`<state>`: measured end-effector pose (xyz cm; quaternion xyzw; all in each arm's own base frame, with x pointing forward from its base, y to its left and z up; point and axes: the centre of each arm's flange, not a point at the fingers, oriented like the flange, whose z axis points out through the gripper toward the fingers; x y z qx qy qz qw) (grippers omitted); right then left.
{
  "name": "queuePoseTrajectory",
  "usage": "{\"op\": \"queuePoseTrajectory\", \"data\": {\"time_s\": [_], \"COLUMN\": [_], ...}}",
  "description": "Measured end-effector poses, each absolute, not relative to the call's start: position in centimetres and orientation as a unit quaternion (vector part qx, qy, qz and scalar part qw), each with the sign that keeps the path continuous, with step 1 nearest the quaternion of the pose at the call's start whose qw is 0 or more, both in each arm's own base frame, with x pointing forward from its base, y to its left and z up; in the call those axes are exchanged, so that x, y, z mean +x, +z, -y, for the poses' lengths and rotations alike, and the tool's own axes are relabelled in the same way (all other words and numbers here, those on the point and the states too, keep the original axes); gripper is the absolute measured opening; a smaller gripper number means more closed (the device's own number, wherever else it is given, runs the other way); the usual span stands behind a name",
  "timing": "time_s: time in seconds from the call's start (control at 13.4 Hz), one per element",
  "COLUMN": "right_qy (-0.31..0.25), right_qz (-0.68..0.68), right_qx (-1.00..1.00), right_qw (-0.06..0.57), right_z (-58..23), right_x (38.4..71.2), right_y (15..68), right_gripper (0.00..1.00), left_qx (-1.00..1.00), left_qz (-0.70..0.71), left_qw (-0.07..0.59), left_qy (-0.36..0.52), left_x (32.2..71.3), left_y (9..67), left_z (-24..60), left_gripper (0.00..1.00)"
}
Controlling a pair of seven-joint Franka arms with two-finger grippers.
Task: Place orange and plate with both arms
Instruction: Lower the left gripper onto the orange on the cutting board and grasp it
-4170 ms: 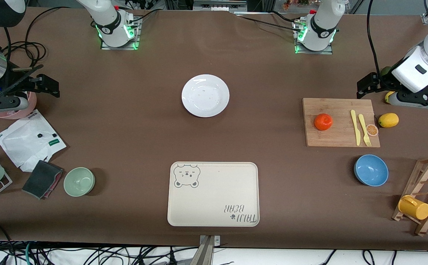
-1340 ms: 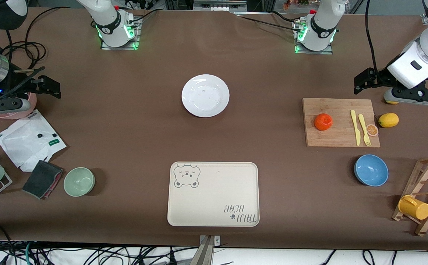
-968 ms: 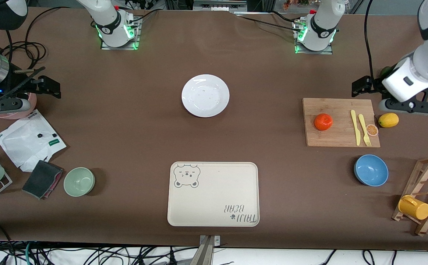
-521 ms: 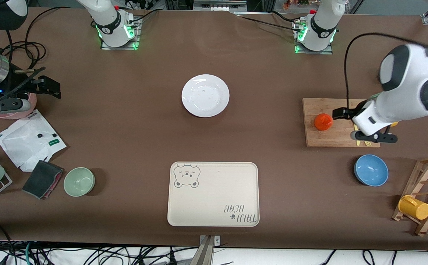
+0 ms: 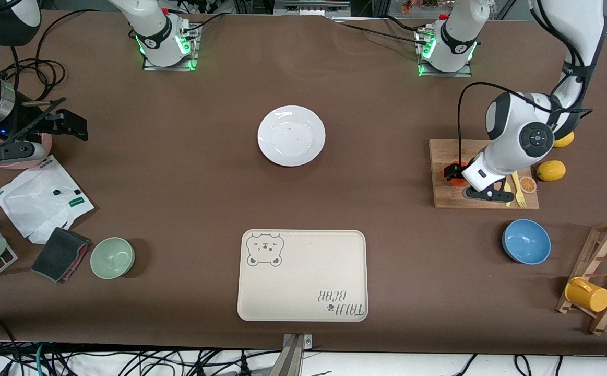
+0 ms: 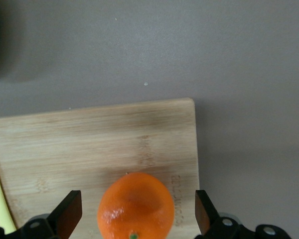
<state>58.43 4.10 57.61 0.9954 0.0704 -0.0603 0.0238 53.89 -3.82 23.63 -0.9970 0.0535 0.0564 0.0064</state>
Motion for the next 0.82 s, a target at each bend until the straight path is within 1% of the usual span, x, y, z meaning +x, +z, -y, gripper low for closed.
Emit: {"op": "queuePoseTrajectory", "data": {"time_s": [0.6,0.82], "right_qy": [-0.061,-0.061], "right_qz": [-0.071,-0.071], "right_qx": [0.995,0.995], "right_qw": [0.024,0.024], "right_z": [-4.1,-4.1], "right_x": [58.5,58.5], "right_y": [57.5,57.5], "right_gripper": [1.00,1.00], "left_qx": [-0.994,-0.993], "left_qz": [-0.056,-0.056], "left_qw": [0.007,0.007], "left_qy": [0.090,0.100], "left_x": [52.4,52.0], "left_y": [20.3,20.0], "left_z": [3.6,3.6], "left_gripper": [1.00,0.97]}}
